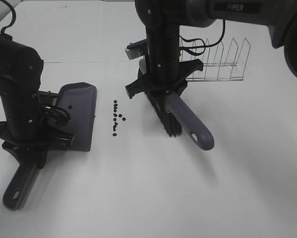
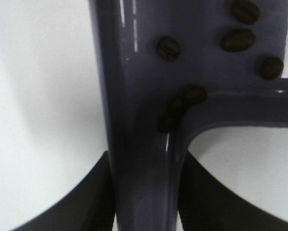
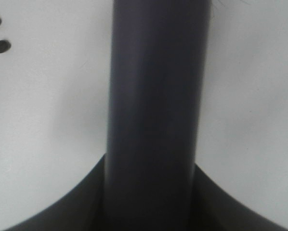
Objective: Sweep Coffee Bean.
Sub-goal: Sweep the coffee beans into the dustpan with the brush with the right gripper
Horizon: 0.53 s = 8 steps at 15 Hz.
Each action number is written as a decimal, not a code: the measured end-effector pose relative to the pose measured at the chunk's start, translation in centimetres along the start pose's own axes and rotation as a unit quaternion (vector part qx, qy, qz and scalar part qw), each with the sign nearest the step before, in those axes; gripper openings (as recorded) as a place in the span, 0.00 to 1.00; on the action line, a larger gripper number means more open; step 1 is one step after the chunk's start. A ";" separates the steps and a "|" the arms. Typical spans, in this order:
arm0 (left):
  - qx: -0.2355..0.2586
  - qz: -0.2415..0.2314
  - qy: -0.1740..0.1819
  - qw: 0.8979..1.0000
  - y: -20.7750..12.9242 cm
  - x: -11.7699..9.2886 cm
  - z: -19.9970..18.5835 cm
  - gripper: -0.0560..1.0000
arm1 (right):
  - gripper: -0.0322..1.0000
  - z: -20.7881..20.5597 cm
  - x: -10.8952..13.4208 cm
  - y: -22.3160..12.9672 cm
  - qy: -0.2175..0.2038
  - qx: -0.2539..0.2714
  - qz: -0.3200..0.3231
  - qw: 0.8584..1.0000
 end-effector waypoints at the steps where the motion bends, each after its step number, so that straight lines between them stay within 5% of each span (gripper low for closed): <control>1: -0.001 0.006 0.004 1.000 0.0 -0.1 0.0 0.38 | 0.32 0.7 0.1 0.0 0.000 0.007 0.000 1.000; 8: 0.009 0.035 0.016 0.999 -1.0 -1.5 0.0 0.39 | 0.32 1.6 3.3 1.4 0.003 -0.010 -0.025 1.000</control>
Point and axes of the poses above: a point on each arm's last joint axis where the gripper is mounted, z pointing out along that axis toward the gripper, x along the wrist's bending axis when the last joint is at zero, y = z × x, the point moved 3 cm from there along z, pointing out along that axis toward the gripper, and after that the axes turned 8 degrees about -z, right-handed, at the moved point
